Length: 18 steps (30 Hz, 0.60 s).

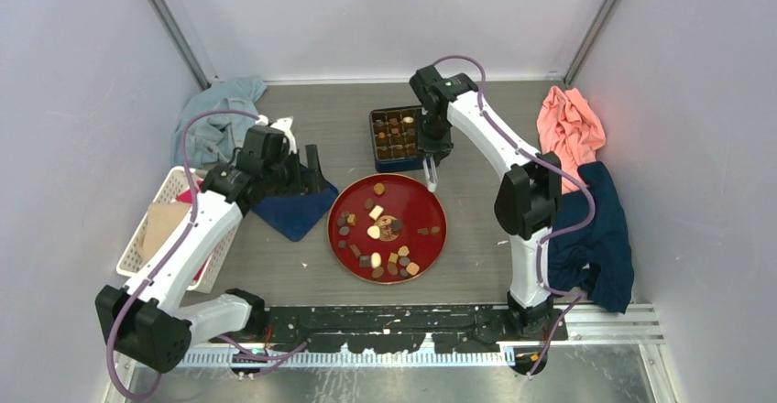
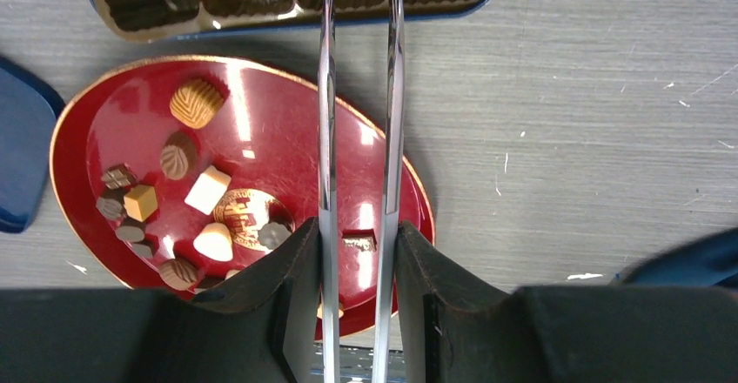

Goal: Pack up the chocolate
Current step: Place the fake chocolate in the packing box.

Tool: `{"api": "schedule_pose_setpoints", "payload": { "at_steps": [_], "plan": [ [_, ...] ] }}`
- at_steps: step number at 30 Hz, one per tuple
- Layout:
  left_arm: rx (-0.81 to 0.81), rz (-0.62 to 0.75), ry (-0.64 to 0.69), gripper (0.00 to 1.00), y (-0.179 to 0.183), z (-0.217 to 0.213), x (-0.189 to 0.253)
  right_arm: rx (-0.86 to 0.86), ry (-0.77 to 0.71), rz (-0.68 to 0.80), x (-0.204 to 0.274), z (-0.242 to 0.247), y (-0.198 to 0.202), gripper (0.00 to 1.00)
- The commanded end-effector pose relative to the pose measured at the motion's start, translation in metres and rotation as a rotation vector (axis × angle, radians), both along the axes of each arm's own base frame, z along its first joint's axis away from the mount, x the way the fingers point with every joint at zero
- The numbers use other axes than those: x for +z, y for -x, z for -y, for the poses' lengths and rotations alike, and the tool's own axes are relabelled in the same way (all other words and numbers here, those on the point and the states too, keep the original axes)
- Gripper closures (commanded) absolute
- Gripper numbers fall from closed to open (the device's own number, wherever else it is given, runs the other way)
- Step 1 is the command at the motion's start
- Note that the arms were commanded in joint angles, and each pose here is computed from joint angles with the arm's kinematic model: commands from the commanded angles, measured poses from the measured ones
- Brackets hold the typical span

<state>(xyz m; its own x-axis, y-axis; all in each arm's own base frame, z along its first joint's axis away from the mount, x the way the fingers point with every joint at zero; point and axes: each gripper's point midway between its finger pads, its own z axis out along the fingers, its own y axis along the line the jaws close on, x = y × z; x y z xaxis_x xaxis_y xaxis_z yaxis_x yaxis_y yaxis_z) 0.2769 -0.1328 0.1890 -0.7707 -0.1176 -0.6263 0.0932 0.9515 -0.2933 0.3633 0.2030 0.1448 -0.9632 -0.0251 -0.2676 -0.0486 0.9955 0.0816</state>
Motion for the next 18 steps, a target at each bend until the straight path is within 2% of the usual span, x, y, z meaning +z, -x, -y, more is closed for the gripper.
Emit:
{"api": "schedule_pose_setpoints", "payload": {
  "at_steps": [1,10,18],
  "plan": [
    [-0.021,0.114,-0.024,0.13,-0.006,-0.006,0.013,-0.02,-0.062,0.062,0.023,-0.003,-0.02,0.99],
    [-0.02,0.145,-0.041,0.14,-0.009,-0.009,0.004,-0.072,-0.166,0.012,0.022,0.004,-0.03,0.99],
    [-0.018,0.107,-0.065,0.14,-0.02,-0.007,-0.004,-0.038,-0.148,-0.014,0.019,0.019,-0.036,0.99]
  ]
}}
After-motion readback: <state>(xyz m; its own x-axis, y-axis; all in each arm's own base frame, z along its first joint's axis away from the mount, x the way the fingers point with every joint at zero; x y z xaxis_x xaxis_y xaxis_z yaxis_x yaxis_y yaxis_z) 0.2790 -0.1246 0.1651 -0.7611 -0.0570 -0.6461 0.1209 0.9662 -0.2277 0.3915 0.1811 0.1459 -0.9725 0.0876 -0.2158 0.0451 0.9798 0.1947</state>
